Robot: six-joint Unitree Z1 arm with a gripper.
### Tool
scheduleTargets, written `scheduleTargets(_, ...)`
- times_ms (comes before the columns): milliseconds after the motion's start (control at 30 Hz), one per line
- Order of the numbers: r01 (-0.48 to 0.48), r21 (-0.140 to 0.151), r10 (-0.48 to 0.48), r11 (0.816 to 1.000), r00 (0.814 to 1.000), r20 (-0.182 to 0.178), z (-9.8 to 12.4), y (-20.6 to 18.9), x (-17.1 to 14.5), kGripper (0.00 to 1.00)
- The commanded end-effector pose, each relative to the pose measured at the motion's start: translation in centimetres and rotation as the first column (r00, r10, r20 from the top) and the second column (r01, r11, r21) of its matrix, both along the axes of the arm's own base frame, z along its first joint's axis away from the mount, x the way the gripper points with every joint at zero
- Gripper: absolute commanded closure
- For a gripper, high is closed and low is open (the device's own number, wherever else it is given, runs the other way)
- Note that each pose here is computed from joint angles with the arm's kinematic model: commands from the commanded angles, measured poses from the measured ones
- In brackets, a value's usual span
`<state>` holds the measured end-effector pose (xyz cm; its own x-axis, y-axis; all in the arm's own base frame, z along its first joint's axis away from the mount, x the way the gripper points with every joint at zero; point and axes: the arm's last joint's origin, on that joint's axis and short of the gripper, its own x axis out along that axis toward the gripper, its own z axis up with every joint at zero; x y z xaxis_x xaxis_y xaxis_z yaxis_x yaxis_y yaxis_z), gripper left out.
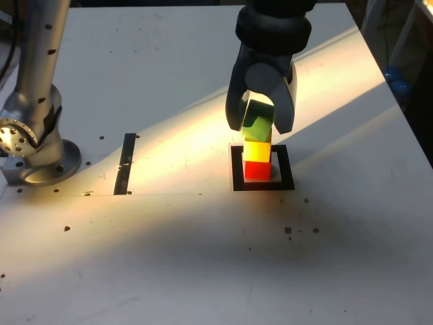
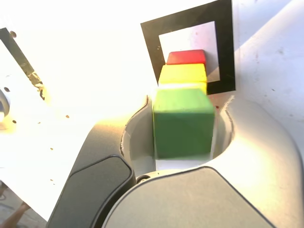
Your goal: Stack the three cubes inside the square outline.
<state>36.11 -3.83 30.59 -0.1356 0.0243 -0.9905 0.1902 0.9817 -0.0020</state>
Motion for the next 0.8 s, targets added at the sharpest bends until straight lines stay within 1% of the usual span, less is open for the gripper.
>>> scheduleTargets(0, -0.001, -0.001, 0.001, 1.0, 1.0, -0.009, -0.3, 0.1, 0.0, 0.0)
scheduleTargets(167, -0.002, 0.001, 0.002, 1.0, 1.0, -0.009, -0.2, 0.2, -0.2, 0.0)
scheduleTargets(300, -0.002, 0.011, 0.002, 1.0, 1.0, 0.016, 0.8, 0.3, -0.9, 0.0)
scheduleTargets(400, -0.009, 0.029, 0.008, 1.0, 0.999, 0.039, 1.9, 0.5, -2.1, 0.0)
scheduleTargets(533, -0.032, 0.063, 0.028, 0.998, 0.998, 0.059, 3.2, 1.0, -4.7, 0.0)
scheduleTargets(633, -0.046, 0.088, 0.041, 0.995, 0.997, 0.058, 3.7, 1.3, -7.1, 0.0)
scheduleTargets(767, -0.058, 0.106, 0.055, 0.993, 0.998, 0.031, 2.9, 1.7, -10.3, 0.0)
